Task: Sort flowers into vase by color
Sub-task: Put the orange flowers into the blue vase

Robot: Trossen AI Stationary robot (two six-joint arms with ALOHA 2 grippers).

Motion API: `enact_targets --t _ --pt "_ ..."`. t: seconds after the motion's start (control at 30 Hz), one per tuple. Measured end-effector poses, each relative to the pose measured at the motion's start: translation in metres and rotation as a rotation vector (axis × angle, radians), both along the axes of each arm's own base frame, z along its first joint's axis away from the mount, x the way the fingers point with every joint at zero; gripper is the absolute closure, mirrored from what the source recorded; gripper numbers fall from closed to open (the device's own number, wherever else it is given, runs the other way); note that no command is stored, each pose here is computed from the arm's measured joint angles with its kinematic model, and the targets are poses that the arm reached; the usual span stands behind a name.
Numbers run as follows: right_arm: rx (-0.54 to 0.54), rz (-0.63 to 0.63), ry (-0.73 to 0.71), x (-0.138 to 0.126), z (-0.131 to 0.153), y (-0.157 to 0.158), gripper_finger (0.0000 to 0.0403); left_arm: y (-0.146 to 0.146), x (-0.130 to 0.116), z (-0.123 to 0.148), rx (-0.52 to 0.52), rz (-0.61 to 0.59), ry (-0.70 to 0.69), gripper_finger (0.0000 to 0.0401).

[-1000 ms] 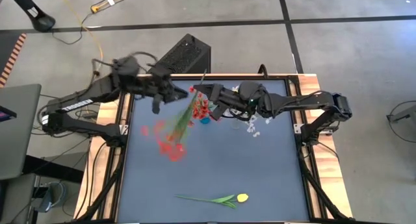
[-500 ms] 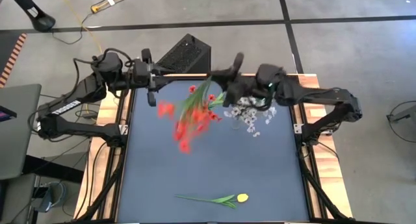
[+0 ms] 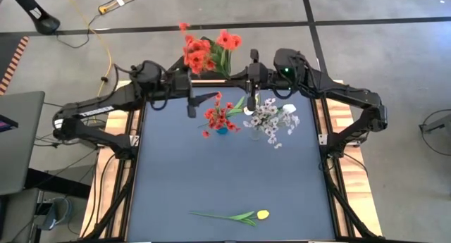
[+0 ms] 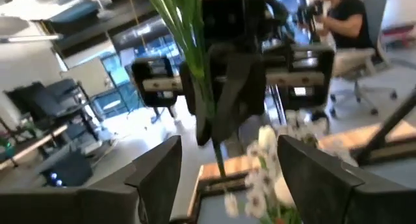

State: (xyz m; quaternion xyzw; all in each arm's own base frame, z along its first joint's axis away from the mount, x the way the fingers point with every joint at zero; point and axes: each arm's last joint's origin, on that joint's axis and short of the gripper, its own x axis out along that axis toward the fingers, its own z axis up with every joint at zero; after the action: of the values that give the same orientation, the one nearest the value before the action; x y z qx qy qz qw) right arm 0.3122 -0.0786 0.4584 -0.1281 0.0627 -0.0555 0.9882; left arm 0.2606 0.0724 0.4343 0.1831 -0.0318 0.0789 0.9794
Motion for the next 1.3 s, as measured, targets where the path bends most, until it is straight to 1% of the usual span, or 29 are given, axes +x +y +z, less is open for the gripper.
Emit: enact_targets --t 0.17,0.33,0.47,0.6,0.73,0.93,1.0,1.07,1.17,1.3 --pt "0.016 0.006 -0.012 0.000 0.001 0.001 0.0365 0.003 0.013 0.001 0.007 -0.025 -0.089 0.0157" --pt "0.017 0.006 -0.008 0.000 0.001 0.001 0.0364 0.001 0.015 0.006 -0.005 -0.101 -0.153 0.0157" --pt "0.011 0.012 -0.022 0.001 0.002 0.003 0.0364 0.002 0.014 0.009 -0.027 -0.080 -0.190 0.0161" --pt "0.006 0.031 -0.026 0.002 0.002 0.009 0.0364 0.003 0.016 0.008 -0.050 -0.077 -0.189 0.0163" --pt "-0.001 0.054 -0.047 0.009 0.002 0.014 0.0364 0.002 0.017 0.007 -0.060 -0.111 -0.185 0.0164" --pt "0.009 0.060 -0.006 0.022 -0.010 0.014 0.0364 0.003 0.019 0.004 -0.110 -0.124 -0.163 0.0164" --pt "0.008 0.060 -0.010 0.024 -0.012 0.013 0.0364 0.003 0.019 0.002 -0.118 -0.123 -0.144 0.0171" --pt "0.013 0.059 -0.010 0.024 -0.012 0.013 0.0364 0.003 0.019 0.000 -0.123 -0.121 -0.124 0.0189" --pt "0.010 0.059 -0.010 0.024 -0.012 0.013 0.0363 0.003 0.018 0.000 -0.110 -0.118 -0.114 0.0242" --pt "-0.007 0.061 -0.007 0.024 -0.012 0.013 0.0342 0.003 0.018 -0.002 -0.088 -0.109 -0.093 0.0362"
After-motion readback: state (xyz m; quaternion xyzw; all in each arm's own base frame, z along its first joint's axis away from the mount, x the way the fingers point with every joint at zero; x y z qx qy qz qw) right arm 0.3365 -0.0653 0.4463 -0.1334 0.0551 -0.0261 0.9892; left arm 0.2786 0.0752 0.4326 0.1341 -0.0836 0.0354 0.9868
